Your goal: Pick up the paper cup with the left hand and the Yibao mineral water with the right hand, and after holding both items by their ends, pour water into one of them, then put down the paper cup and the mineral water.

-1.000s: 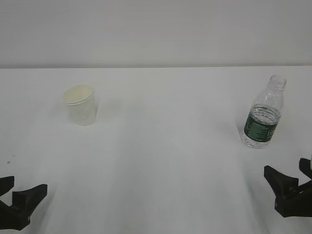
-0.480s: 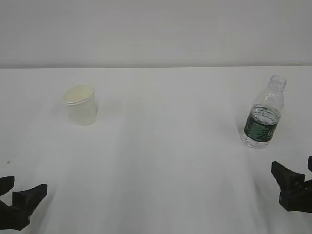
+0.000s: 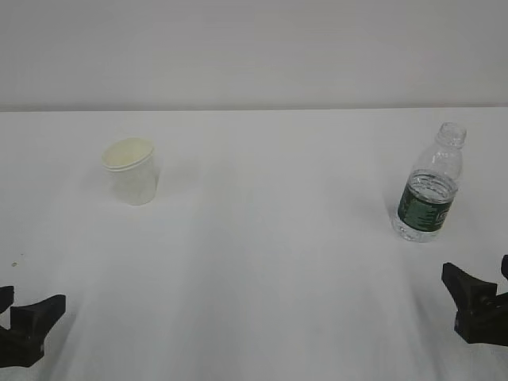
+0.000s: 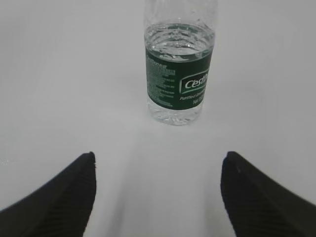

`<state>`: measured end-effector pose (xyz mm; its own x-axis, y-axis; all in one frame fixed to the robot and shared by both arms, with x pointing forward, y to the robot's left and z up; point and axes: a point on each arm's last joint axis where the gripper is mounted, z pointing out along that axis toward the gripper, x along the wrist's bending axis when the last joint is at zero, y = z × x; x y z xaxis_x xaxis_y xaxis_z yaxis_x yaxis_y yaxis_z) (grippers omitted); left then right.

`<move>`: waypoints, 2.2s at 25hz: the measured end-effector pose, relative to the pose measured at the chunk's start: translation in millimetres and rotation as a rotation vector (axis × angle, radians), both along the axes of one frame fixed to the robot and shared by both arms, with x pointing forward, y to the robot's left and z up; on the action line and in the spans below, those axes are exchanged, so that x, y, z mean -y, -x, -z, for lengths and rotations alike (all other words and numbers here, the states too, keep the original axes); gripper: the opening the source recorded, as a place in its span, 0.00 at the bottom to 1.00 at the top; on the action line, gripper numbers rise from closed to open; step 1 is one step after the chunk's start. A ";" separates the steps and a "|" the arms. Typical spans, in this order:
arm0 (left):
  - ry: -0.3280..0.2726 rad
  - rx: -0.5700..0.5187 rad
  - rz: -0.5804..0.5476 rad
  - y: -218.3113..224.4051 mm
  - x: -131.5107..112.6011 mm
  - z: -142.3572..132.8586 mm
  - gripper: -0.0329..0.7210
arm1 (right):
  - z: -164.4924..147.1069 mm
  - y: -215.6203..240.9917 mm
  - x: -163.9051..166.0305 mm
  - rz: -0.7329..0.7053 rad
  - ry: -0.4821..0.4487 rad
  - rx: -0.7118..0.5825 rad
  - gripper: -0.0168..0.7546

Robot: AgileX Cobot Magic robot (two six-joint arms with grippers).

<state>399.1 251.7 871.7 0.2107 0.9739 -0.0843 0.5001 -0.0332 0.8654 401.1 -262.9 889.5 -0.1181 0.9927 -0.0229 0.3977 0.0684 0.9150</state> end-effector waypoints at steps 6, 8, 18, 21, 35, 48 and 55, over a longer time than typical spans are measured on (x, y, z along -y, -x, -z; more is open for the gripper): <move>-0.004 0.001 -0.045 -0.8 -3.6 0.0 0.76 | 0.0 0.0 0.0 0.001 -0.002 0.000 0.79; -0.007 0.002 -0.075 -1.3 -6.1 -0.1 0.76 | -0.7 -1.8 -0.6 0.001 -0.004 0.006 0.79; -0.011 0.004 -0.118 -1.8 -9.7 -0.1 0.76 | -4.9 -12.7 -4.2 0.001 -0.016 0.043 0.79; -0.011 0.004 -0.120 -1.9 -9.8 -0.1 0.76 | -4.1 -12.7 -3.9 0.005 -0.015 0.038 0.79; -0.011 0.004 -0.122 -1.9 -10.0 -0.1 0.76 | 18.3 -32.5 -9.5 0.016 0.012 -0.039 0.79; -0.002 0.025 -0.122 -8.0 -7.8 -1.9 0.76 | 16.9 -39.2 -9.2 0.045 0.006 -0.019 0.79; 0.012 0.058 -0.122 -18.2 -4.3 -5.1 0.76 | 16.9 -39.2 -8.7 0.052 0.006 -0.019 0.79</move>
<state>417.3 255.9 876.8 0.0954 0.9916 -0.0871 0.4485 0.0353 0.8931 440.3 -254.2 872.7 -0.0673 0.9974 -0.0270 0.4181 0.0528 0.9069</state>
